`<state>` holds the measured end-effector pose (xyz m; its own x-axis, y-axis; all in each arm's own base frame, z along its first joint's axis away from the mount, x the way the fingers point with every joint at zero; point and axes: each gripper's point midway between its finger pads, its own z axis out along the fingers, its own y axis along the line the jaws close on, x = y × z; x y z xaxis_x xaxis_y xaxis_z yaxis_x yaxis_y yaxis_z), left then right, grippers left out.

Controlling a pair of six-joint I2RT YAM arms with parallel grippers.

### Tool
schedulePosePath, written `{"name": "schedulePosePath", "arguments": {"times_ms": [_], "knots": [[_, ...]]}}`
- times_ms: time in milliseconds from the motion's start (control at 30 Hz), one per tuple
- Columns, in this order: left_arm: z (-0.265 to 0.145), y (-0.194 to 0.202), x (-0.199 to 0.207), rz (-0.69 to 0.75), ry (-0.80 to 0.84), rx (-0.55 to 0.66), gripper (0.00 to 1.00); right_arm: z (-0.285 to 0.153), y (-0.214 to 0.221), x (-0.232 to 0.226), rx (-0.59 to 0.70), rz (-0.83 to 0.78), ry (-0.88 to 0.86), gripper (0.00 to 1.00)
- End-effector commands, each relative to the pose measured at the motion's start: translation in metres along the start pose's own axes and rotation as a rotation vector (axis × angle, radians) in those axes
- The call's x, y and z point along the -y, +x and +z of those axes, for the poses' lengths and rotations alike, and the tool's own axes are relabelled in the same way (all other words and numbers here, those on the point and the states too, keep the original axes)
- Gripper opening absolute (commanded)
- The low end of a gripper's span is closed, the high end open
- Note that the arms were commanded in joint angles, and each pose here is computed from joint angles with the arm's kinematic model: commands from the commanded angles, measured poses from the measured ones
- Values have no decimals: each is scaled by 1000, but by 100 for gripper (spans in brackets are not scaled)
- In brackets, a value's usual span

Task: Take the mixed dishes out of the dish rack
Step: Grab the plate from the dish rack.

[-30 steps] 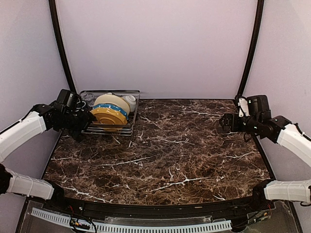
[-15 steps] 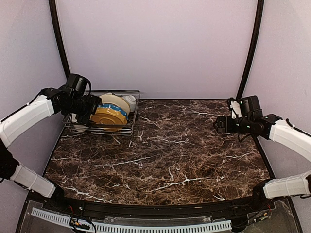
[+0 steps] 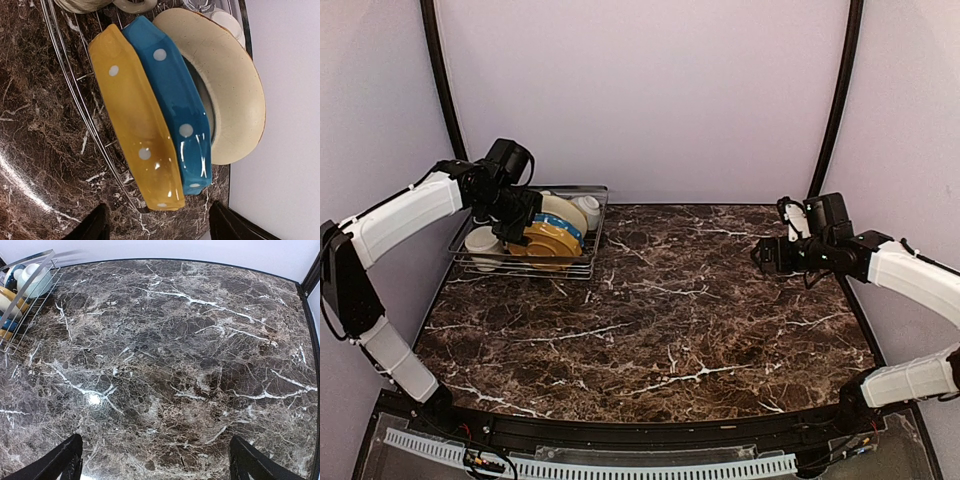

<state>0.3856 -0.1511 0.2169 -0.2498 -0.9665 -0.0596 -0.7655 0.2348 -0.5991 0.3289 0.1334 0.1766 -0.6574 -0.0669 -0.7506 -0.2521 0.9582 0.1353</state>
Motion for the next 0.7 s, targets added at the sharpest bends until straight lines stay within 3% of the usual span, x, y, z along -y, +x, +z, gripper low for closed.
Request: {"name": "schedulePosePath", "arguments": {"times_ms": [0,433,667], "knots": [[0,-7,-7,-25,-56,53,65,1,-9,-7,36,-26,-29,99],[24,-2,-5,-39,-112,53,49,8,-6,-10,35,-21,-43,99],[34,-1,-1,-36,-117,62,47,12,-2,-8,29,-10,-42,99]]}}
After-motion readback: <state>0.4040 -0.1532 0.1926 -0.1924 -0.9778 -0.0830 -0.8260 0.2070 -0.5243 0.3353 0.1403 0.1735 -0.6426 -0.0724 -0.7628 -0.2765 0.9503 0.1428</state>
